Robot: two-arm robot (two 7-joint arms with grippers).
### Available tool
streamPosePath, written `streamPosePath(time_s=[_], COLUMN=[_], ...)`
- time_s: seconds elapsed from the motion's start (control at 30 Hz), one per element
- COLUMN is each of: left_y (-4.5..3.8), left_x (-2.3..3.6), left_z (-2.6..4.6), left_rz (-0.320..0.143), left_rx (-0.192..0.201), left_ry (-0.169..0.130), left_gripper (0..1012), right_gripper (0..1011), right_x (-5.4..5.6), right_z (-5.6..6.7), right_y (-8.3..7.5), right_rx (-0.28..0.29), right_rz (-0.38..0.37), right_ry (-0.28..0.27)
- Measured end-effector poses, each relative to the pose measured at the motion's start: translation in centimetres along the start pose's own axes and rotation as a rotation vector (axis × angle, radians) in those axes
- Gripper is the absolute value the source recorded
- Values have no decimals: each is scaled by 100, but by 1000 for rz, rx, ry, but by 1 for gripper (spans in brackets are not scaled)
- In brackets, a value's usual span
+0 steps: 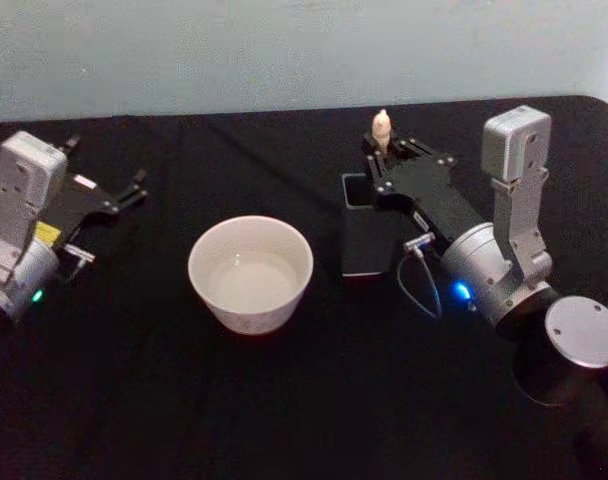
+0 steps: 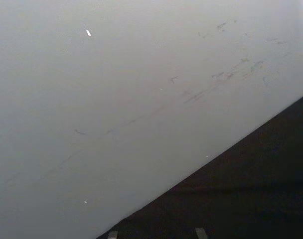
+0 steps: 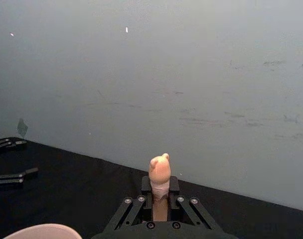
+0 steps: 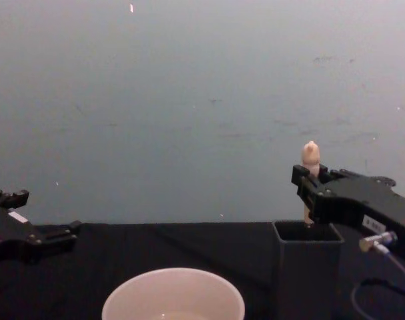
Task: Pick up the stirring spoon with one hand, stir inside the cup, then place it back in its original position.
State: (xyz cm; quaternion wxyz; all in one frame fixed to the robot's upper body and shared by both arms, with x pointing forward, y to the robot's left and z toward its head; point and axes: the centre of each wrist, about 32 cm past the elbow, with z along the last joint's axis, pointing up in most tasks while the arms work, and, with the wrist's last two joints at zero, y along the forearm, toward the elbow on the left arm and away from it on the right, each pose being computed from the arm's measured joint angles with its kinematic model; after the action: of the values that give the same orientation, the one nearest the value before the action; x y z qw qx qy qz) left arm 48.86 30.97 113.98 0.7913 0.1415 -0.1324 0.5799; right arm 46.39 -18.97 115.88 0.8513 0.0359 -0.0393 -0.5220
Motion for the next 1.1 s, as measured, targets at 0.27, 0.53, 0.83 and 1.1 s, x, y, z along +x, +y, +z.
streamPosePath(time_s=[0.27,0.53,0.83,1.1], left_y=[0,0,0,0], left_x=[0,0,0,0], left_z=[0,0,0,0], left_rz=[0,0,0,0], left_rx=[0,0,0,0], left_ry=[0,0,0,0], left_gripper=[1001,1001,1001,1002], right_gripper=[201,432,711,940], right_x=[1,0,3,4], right_z=[4,8,12,12], right_y=[1,2,4,3], right_rx=[3,5,7,7], right_rz=[1,2,3,4], right_ry=[2,4,4,4])
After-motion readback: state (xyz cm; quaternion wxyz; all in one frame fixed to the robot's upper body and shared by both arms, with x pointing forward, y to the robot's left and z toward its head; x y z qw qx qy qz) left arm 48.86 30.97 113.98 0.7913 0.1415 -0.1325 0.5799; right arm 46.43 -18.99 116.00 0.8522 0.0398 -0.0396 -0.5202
